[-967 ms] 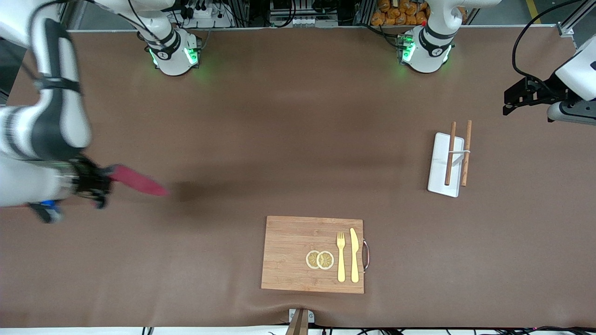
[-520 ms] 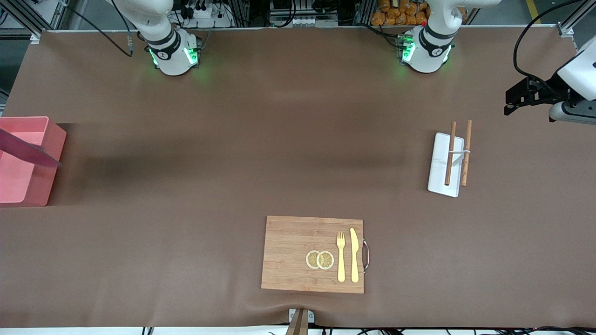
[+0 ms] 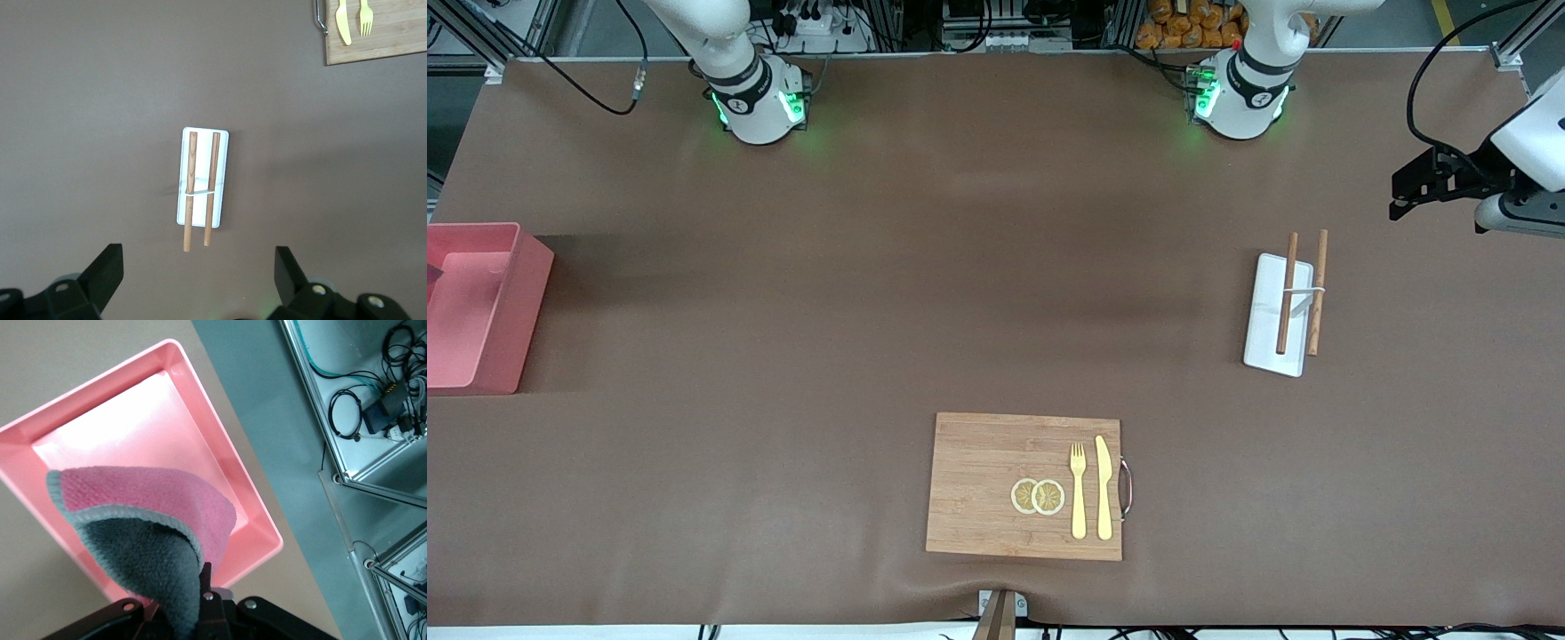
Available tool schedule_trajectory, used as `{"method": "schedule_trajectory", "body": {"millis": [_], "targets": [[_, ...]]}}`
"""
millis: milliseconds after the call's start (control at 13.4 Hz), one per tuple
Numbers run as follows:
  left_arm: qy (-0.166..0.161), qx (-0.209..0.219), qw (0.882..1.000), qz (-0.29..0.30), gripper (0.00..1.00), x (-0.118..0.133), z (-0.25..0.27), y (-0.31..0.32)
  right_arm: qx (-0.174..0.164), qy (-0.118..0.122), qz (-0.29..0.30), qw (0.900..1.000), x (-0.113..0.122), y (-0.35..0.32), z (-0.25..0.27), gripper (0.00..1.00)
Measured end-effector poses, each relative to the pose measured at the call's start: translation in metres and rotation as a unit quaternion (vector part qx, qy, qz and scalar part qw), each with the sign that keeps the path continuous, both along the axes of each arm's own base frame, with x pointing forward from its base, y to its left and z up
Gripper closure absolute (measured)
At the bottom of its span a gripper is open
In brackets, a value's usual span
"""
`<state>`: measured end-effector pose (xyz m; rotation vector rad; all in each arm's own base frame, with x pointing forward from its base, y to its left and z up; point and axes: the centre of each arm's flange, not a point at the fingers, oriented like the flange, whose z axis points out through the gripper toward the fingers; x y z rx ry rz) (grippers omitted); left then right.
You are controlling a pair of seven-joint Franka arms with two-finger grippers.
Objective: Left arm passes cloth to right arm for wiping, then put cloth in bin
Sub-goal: 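Lower the cloth into the pink bin and open the right gripper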
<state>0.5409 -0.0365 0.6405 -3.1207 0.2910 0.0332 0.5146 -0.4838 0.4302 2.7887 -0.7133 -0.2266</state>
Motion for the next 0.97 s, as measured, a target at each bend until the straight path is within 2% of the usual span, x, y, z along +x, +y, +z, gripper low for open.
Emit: {"method": "schedule_trajectory", "body": {"millis": [223, 372, 595, 967], "targets": [[0.000, 0.000, 1.000, 0.000, 0.00, 0.000, 0.000, 0.000, 0.011, 0.005, 0.018, 1.000, 0.016, -0.003, -0.076, 0.98], [0.000, 0.000, 1.000, 0.000, 0.00, 0.000, 0.000, -0.001, 0.013, 0.005, 0.023, 1.000, 0.018, -0.002, -0.095, 0.95], [0.000, 0.000, 1.000, 0.000, 0.00, 0.000, 0.000, -0.001, 0.016, 0.003, 0.040, 0.999, 0.026, 0.006, -0.091, 0.63], [0.000, 0.000, 1.000, -0.001, 0.00, 0.000, 0.000, -0.001, 0.020, 0.002, 0.076, 0.997, 0.057, 0.049, -0.067, 0.13]]}}
